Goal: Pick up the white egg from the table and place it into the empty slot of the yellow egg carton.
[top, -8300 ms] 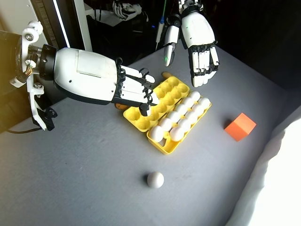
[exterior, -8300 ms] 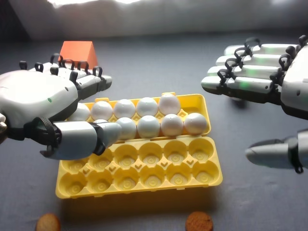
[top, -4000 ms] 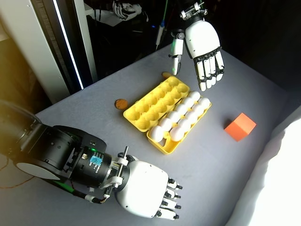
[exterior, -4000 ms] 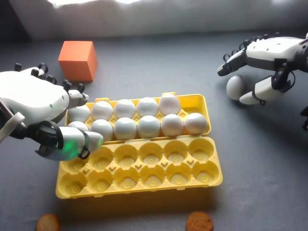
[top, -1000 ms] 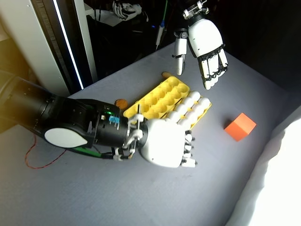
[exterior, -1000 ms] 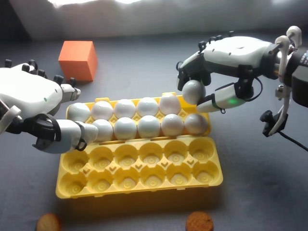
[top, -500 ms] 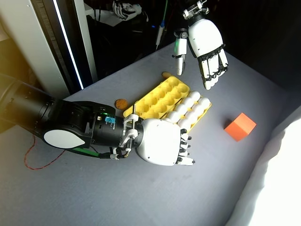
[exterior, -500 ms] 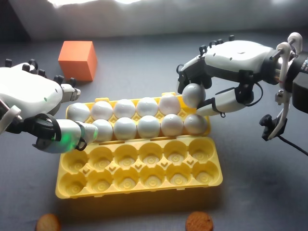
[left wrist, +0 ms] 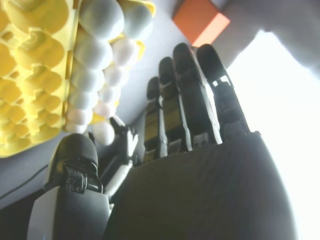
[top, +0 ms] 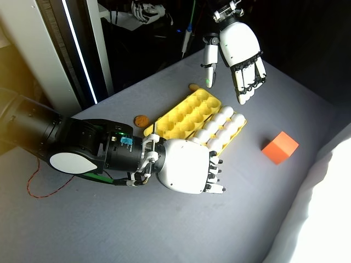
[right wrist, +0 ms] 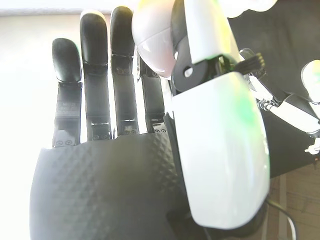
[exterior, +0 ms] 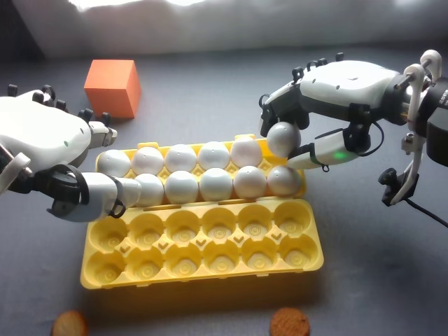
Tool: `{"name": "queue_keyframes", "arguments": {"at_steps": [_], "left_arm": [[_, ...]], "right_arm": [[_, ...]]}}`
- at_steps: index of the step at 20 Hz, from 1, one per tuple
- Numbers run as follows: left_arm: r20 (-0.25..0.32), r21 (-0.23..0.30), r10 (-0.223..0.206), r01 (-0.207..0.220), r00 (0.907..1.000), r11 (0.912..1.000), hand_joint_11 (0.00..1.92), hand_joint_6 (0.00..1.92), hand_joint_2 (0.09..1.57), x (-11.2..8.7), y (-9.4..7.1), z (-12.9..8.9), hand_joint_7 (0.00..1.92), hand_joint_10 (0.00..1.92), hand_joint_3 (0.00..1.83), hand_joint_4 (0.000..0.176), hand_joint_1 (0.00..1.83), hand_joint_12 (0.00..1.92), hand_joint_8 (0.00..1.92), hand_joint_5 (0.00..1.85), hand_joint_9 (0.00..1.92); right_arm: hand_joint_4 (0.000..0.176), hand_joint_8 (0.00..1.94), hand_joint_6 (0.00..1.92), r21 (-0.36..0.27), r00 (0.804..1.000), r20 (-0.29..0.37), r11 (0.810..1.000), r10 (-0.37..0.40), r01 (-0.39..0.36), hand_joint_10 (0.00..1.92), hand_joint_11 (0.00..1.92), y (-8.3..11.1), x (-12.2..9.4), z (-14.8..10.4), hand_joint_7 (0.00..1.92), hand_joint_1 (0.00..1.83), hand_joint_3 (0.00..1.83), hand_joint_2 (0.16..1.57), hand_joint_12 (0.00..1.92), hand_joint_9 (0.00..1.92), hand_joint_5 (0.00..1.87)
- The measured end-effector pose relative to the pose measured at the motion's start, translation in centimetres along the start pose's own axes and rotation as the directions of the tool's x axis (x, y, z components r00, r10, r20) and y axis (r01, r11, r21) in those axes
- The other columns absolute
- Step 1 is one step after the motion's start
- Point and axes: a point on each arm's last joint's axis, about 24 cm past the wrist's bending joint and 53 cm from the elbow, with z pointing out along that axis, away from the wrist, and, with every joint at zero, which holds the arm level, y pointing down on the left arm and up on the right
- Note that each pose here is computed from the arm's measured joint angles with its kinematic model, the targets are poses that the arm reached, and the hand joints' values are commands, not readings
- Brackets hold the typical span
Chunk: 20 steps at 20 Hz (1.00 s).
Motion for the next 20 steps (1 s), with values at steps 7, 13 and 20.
{"name": "queue_keyframes", "arguments": {"at_steps": [7, 13, 20], "left_arm": [[0.004, 0.003, -0.001, 0.001, 1.0000, 1.0000, 0.00, 0.00, 1.30, -0.16, -0.11, 0.00, 0.46, 0.01, 0.00, 0.000, 0.00, 1.16, 0.01, 0.31, 0.47], [0.005, 0.003, -0.003, 0.003, 1.0000, 1.0000, 0.00, 0.01, 1.30, -0.20, -0.13, 0.00, 0.47, 0.01, 0.00, 0.000, 0.00, 1.18, 0.01, 0.32, 0.49], [0.006, 0.004, -0.004, 0.004, 1.0000, 1.0000, 0.00, 0.01, 1.30, -0.27, -0.17, 0.00, 0.46, 0.01, 0.00, 0.000, 0.00, 1.15, 0.01, 0.31, 0.48]], "right_arm": [[0.000, 0.77, 0.62, 0.002, 1.000, 0.000, 1.000, -0.005, 0.005, 1.12, 0.00, -0.11, -0.06, 0.01, 0.52, 1.11, 0.00, 1.10, 1.54, 0.29, 0.58], [0.000, 0.43, 0.36, 0.002, 1.000, -0.001, 1.000, -0.007, 0.007, 0.94, 0.00, -0.24, 0.10, -0.07, 0.54, 1.08, 0.00, 1.05, 1.42, 0.26, 0.58], [0.000, 0.20, 0.19, 0.005, 1.000, -0.003, 1.000, -0.012, 0.012, 0.81, 0.00, -0.43, 0.22, -0.12, 0.60, 1.06, 0.01, 1.05, 1.34, 0.29, 0.63]]}}
